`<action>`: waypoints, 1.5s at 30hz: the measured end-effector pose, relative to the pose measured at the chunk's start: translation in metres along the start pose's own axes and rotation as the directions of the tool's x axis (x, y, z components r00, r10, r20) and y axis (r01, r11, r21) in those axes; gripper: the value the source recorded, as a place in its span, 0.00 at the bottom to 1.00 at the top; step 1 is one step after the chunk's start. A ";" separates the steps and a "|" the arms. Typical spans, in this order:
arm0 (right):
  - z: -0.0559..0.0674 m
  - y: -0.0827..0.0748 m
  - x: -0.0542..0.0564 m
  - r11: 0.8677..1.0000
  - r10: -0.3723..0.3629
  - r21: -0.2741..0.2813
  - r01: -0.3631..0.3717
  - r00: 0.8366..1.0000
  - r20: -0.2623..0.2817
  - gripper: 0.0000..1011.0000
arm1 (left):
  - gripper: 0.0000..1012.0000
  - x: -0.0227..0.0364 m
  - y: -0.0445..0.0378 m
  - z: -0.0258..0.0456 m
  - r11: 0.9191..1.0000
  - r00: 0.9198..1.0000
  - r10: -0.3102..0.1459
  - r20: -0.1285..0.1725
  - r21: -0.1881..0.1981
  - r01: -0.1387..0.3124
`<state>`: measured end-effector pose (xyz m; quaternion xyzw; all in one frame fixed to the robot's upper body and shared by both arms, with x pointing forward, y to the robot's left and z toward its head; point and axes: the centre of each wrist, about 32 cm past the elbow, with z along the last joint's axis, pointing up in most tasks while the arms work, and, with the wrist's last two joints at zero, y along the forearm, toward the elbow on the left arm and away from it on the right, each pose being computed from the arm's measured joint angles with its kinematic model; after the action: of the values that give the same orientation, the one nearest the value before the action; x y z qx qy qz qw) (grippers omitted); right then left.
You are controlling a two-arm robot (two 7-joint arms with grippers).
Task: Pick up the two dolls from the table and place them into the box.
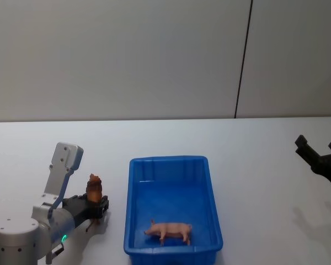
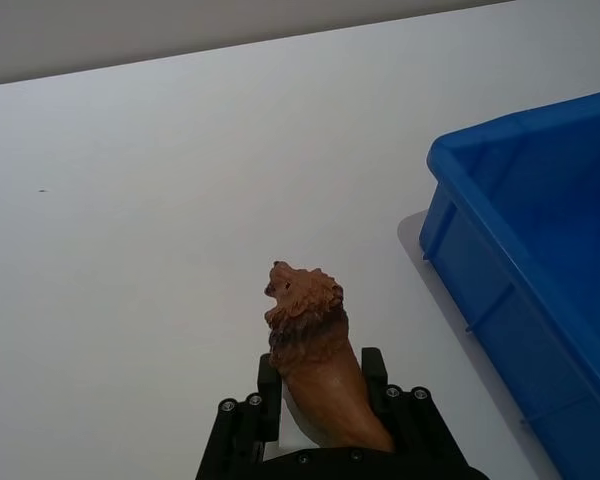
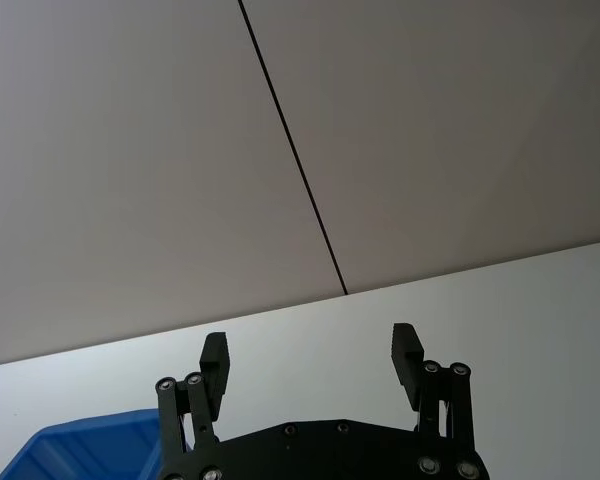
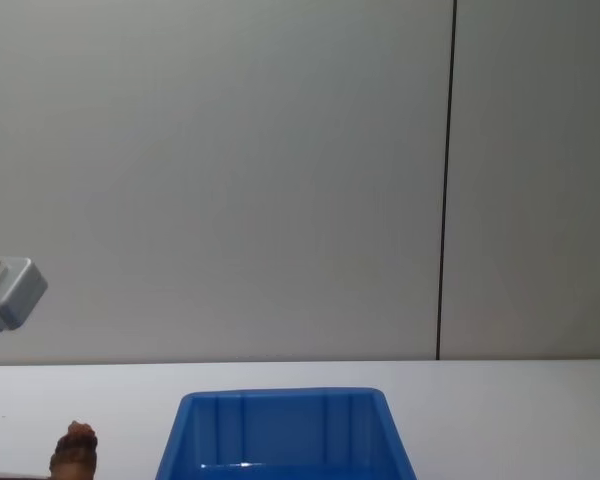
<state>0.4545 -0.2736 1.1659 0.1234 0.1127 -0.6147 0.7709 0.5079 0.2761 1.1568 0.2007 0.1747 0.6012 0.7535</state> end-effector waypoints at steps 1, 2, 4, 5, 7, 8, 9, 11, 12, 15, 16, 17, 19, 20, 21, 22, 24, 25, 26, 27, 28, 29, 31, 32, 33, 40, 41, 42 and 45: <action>0.000 0.000 0.000 1.000 0.000 0.000 0.000 1.000 0.000 0.99 | 0.49 -0.0001 0.0001 0.0000 1.000 1.000 0.000 0.000 -0.001 0.000; 0.000 0.000 0.000 1.000 0.000 0.000 0.000 1.000 0.000 0.99 | 0.49 -0.0002 0.0003 -0.0001 1.000 1.000 0.000 0.000 -0.002 0.000; 0.000 0.000 0.000 1.000 0.000 0.000 0.000 1.000 0.000 0.99 | 0.48 -0.0005 0.0009 -0.0001 1.000 1.000 -0.001 0.001 -0.009 0.001; 0.000 0.000 0.000 1.000 0.000 0.000 0.000 1.000 0.000 0.99 | 0.47 -0.0006 0.0012 0.0000 1.000 1.000 -0.001 0.001 -0.013 0.001; 0.000 0.000 0.000 1.000 0.000 0.000 0.000 1.000 0.000 0.99 | 0.47 -0.0009 0.0023 0.0013 1.000 1.000 -0.002 0.003 -0.029 0.002; 0.000 0.000 0.000 1.000 0.000 0.000 0.000 1.000 0.000 0.99 | 0.47 -0.0010 0.0028 0.0017 0.999 1.000 -0.002 0.003 -0.036 0.002; 0.000 0.000 0.000 1.000 0.000 0.000 0.000 1.000 0.000 0.99 | 0.47 -0.0012 0.0036 0.0027 0.999 1.000 -0.004 0.005 -0.048 0.004; 0.000 0.000 0.000 1.000 0.000 0.000 0.000 1.000 0.000 0.99 | 0.47 -0.0013 0.0046 0.0043 0.998 1.000 -0.006 0.008 -0.063 0.006; 0.000 0.000 0.000 1.000 0.000 0.000 0.000 1.000 0.000 0.99 | 0.47 -0.0014 0.0051 0.0052 0.997 1.000 -0.007 0.009 -0.071 0.008; 0.000 0.000 0.000 1.000 0.000 0.000 0.000 1.000 0.000 0.99 | 0.47 -0.0018 0.0078 0.0098 0.994 1.000 -0.018 0.017 -0.106 0.020; 0.000 0.000 0.000 1.000 0.000 0.000 0.000 1.000 0.000 0.99 | 0.47 -0.0021 0.0090 0.0121 0.992 0.999 -0.025 0.022 -0.124 0.028; 0.000 0.000 0.000 1.000 0.000 0.000 0.000 1.000 0.000 0.99 | 0.47 -0.0022 0.0096 0.0134 0.991 0.999 -0.029 0.024 -0.133 0.032; 0.000 0.000 0.000 1.000 0.000 0.000 0.000 1.000 0.000 0.99 | 0.47 -0.0022 0.0109 0.0165 0.988 0.999 -0.037 0.029 -0.152 0.041; 0.000 0.000 0.000 1.000 0.000 0.000 0.000 1.000 0.000 0.99 | 0.47 -0.0026 0.0125 0.0205 0.983 0.998 -0.048 0.036 -0.174 0.054; 0.000 0.000 0.000 1.000 0.000 0.000 0.000 1.000 0.000 0.99 | 0.47 -0.0028 0.0132 0.0223 0.981 0.998 -0.054 0.039 -0.184 0.060; 0.000 0.000 0.000 1.000 0.000 0.000 0.000 1.000 0.000 0.99 | 0.47 -0.0031 0.0145 0.0258 0.976 0.997 -0.068 0.047 -0.203 0.076; 0.000 0.000 0.000 1.000 0.000 0.000 0.000 1.000 0.000 0.99 | 0.47 -0.0035 0.0157 0.0293 0.971 0.995 -0.081 0.054 -0.221 0.091; 0.000 0.000 0.000 1.000 0.000 0.000 0.000 1.000 0.000 0.99 | 0.47 -0.0038 0.0164 0.0317 0.968 0.994 -0.088 0.058 -0.231 0.099; 0.000 0.000 0.000 1.000 0.000 0.000 0.000 1.000 0.000 0.99 | 0.47 -0.0043 0.0175 0.0352 0.962 0.993 -0.103 0.065 -0.246 0.116; 0.000 0.000 0.000 1.000 0.000 0.000 0.000 1.000 0.000 0.99 | 0.47 -0.0043 0.0175 0.0352 0.962 0.993 -0.103 0.065 -0.246 0.116; 0.000 0.000 0.000 1.000 0.000 0.000 0.000 1.000 0.000 0.99 | 0.47 -0.0048 0.0186 0.0388 0.956 0.990 -0.121 0.073 -0.261 0.136; 0.000 0.000 0.000 1.000 0.000 0.000 0.000 1.000 0.000 0.99 | 0.47 -0.0053 0.0196 0.0429 0.949 0.987 -0.136 0.081 -0.275 0.154; 0.000 0.000 0.000 1.000 0.000 0.000 0.000 1.000 0.000 0.99 | 0.47 -0.0059 0.0203 0.0462 0.943 0.984 -0.154 0.089 -0.286 0.173; 0.000 0.000 0.000 1.000 0.000 0.000 0.000 1.000 0.000 0.99 | 0.47 -0.0065 0.0209 0.0492 0.936 0.980 -0.174 0.095 -0.294 0.195; 0.000 0.000 0.000 1.000 0.000 0.000 0.000 1.000 0.000 0.99 | 0.47 -0.0069 0.0212 0.0511 0.932 0.978 -0.184 0.099 -0.299 0.206; 0.000 0.000 0.000 1.000 0.000 0.000 0.000 1.000 0.000 0.99 | 0.47 -0.0101 0.0210 0.0622 0.901 0.952 -0.283 0.120 -0.308 0.307; 0.000 0.000 0.000 1.000 0.000 0.000 0.000 1.000 0.000 0.99 | 0.47 -0.0105 0.0208 0.0632 0.898 0.948 -0.293 0.122 -0.306 0.317; 0.000 0.000 0.000 1.000 0.000 0.000 0.000 1.000 0.000 0.99 | 0.47 -0.0110 0.0200 0.0646 0.892 0.940 -0.317 0.124 -0.298 0.340; 0.000 0.000 0.000 1.000 0.000 0.000 0.000 1.000 0.000 0.99 | 0.47 -0.0118 0.0184 0.0658 0.885 0.930 -0.346 0.126 -0.284 0.368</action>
<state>0.4545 -0.2736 1.1659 0.1234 0.1126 -0.6147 0.7709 0.5232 0.2621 1.2230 0.0688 0.0874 0.4642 0.8787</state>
